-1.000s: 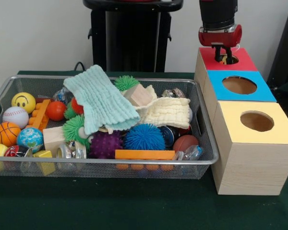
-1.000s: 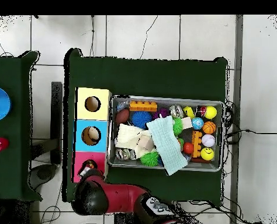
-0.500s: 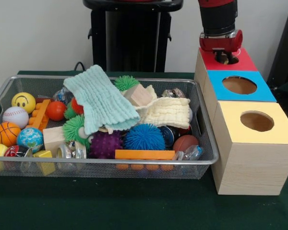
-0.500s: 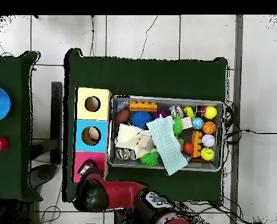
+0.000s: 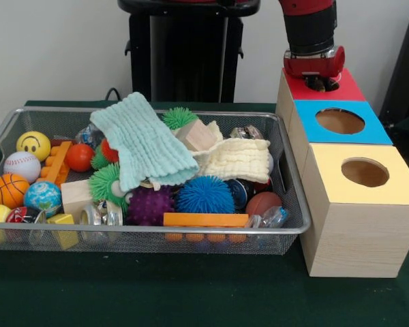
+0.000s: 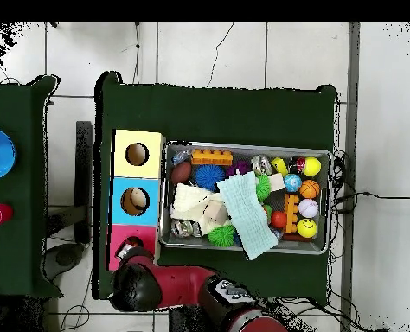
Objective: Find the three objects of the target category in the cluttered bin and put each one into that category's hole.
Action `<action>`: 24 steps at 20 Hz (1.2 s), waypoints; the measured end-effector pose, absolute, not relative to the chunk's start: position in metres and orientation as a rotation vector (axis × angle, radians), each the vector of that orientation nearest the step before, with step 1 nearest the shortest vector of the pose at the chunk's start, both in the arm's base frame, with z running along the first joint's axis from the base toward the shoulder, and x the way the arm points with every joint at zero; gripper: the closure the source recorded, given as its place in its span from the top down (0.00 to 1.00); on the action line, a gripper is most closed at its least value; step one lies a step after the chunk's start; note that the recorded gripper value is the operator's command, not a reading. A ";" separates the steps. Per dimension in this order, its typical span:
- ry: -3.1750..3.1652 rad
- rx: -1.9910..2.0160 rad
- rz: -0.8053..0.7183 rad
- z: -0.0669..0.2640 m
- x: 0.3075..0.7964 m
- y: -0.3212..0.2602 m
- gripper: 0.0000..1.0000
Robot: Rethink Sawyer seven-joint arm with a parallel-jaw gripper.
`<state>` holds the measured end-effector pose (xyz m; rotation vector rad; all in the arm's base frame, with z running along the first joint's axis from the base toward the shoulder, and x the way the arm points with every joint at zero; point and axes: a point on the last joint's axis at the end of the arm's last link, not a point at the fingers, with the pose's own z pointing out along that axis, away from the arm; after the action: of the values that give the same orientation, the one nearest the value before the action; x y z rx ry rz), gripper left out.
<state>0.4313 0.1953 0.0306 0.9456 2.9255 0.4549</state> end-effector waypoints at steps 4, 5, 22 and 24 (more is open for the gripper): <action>2.920 0.936 0.458 0.031 0.435 0.198 0.00; 2.918 0.934 0.459 0.031 0.436 0.198 1.00; 2.914 0.899 0.420 0.032 0.436 0.201 1.00; 2.914 0.899 0.420 0.032 0.436 0.201 1.00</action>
<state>0.4360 0.2006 0.0316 0.8990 2.9141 0.4205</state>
